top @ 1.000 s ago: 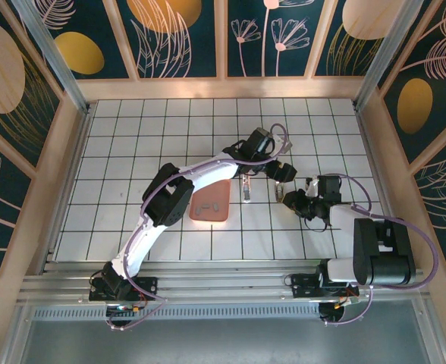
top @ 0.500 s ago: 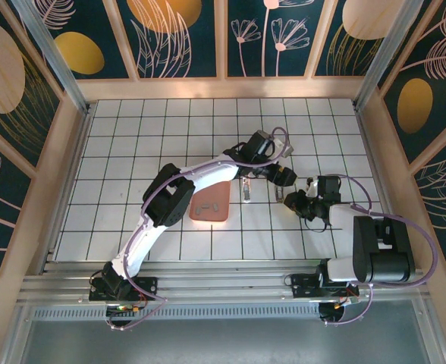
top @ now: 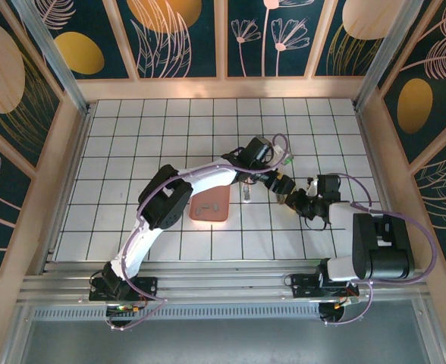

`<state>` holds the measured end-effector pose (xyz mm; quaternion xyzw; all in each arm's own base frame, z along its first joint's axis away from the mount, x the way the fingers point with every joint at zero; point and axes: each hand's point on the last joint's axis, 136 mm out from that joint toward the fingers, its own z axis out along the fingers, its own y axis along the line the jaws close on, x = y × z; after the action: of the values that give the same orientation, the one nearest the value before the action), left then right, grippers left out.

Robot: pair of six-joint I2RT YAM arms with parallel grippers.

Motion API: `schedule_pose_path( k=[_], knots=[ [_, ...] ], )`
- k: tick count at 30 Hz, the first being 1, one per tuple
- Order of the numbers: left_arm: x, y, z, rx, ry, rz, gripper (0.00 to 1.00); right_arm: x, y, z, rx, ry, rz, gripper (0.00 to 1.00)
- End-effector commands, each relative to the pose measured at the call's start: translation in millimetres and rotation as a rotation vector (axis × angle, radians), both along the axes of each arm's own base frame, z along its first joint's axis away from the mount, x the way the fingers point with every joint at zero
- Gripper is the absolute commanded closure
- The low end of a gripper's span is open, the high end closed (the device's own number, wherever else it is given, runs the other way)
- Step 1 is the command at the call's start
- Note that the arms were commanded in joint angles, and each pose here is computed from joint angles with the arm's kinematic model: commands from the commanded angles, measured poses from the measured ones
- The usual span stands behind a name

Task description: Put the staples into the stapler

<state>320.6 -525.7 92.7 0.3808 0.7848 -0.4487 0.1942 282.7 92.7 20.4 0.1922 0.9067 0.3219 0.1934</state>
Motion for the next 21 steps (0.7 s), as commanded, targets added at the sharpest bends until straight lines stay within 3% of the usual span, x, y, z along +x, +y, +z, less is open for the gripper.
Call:
schedule_pose_path(
  k=[1,21],
  knots=[
    [-8,-3,26,-0.052,-0.051,-0.042,0.20,9,-4,2,-0.016,-0.022,-0.011,0.78],
    [-21,13,16,0.004,-0.059,-0.034,0.19,10,-6,9,-0.032,-0.027,-0.013,0.75]
  ],
)
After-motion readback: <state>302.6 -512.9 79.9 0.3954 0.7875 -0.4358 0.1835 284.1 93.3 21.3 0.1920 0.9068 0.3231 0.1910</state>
